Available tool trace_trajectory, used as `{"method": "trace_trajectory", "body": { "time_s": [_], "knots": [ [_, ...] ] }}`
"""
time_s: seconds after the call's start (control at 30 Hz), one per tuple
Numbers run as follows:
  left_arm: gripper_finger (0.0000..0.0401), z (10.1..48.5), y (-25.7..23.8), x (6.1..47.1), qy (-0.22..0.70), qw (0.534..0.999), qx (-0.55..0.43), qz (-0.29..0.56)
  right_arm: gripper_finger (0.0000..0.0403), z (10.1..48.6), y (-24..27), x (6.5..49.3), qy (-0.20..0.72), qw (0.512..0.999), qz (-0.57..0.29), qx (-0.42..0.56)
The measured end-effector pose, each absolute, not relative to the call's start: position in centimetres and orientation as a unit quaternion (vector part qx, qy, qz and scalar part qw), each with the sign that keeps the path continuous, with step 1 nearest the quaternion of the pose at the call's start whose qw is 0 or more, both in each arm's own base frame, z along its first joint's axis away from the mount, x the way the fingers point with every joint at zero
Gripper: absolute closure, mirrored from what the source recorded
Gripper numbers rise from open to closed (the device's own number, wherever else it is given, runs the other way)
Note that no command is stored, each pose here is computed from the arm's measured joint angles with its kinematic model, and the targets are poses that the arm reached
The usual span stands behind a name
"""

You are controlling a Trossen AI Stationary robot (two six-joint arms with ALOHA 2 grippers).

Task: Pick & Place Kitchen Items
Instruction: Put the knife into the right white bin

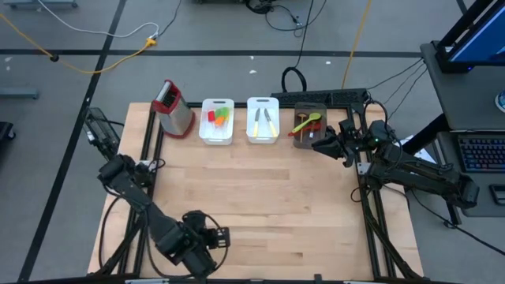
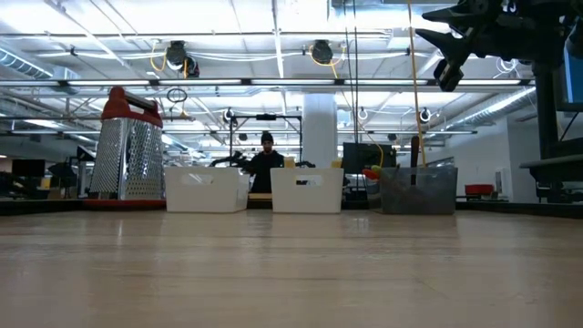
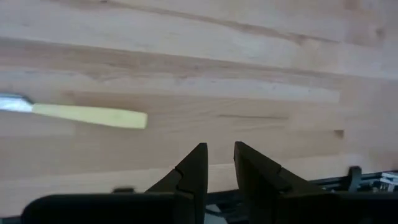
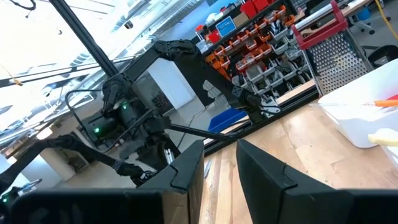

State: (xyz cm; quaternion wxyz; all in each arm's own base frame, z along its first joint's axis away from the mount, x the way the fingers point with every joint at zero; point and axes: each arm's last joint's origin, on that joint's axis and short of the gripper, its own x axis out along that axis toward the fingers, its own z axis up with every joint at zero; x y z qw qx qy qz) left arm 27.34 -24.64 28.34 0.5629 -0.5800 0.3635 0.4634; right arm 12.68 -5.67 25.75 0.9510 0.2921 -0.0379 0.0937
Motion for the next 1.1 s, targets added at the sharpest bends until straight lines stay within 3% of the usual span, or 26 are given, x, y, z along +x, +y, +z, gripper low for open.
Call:
{"method": "trace_trajectory", "body": {
  "time_s": [0.33,0.77,1.1],
  "knots": [
    [0.0320,25.5,-27.4,28.5,0.424,0.511,-0.602,0.444,0.0312,25.8,-5.7,12.7,-0.038,0.951,0.094,0.292],
    [0.0320,24.9,-27.0,27.1,0.463,0.495,-0.542,0.497,0.0312,25.8,-5.7,12.7,-0.038,0.951,0.094,0.292],
    [0.0320,24.7,-27.2,26.1,0.472,0.519,-0.500,0.508,0.0312,25.7,-5.7,12.7,-0.038,0.951,0.094,0.292]
  ]
}}
